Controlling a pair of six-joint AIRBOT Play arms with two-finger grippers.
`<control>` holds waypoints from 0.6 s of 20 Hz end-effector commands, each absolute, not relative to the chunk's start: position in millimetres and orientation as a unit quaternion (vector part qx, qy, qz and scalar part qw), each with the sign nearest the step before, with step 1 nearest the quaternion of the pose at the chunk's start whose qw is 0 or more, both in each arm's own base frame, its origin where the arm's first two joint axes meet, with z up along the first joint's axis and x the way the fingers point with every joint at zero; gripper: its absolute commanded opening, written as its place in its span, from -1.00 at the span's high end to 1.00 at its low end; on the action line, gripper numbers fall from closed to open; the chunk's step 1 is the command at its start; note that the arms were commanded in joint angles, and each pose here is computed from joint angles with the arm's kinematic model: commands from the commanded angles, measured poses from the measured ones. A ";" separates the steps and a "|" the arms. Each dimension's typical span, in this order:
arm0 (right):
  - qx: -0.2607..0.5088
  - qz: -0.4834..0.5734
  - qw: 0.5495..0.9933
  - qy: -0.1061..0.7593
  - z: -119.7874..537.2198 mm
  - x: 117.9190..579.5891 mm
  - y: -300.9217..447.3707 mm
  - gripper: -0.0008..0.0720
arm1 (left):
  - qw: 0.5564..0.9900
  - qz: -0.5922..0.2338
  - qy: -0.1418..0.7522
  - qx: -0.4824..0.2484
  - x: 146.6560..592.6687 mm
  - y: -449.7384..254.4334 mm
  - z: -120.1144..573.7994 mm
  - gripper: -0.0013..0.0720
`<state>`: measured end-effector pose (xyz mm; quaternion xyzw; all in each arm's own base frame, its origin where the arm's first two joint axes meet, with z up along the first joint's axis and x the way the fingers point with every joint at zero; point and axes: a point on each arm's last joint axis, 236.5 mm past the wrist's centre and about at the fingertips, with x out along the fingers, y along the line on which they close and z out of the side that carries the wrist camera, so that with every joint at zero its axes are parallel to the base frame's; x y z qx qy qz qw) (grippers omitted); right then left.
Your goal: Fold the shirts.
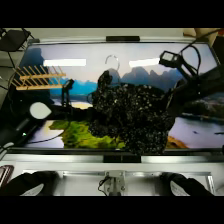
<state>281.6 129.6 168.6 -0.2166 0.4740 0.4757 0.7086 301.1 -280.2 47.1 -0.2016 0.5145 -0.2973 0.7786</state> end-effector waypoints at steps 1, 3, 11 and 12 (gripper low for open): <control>-0.214 0.471 0.710 0.477 168.3 281.9 128.6 0.88 | 0.789 -0.274 0.501 -0.225 315.7 -301.6 17.4 -0.53; -0.214 0.469 0.711 0.479 168.0 282.0 127.7 0.88 | 0.789 -0.257 0.508 -0.229 323.7 -299.6 1.2 -0.36; -0.202 0.470 0.714 0.478 174.2 276.0 131.0 0.88 | 0.805 -0.195 0.500 -0.252 378.9 -218.8 4.9 0.84; -0.203 0.470 0.715 0.477 175.0 275.5 131.1 0.88 | 0.808 -0.196 0.496 -0.249 382.9 -213.2 8.2 0.84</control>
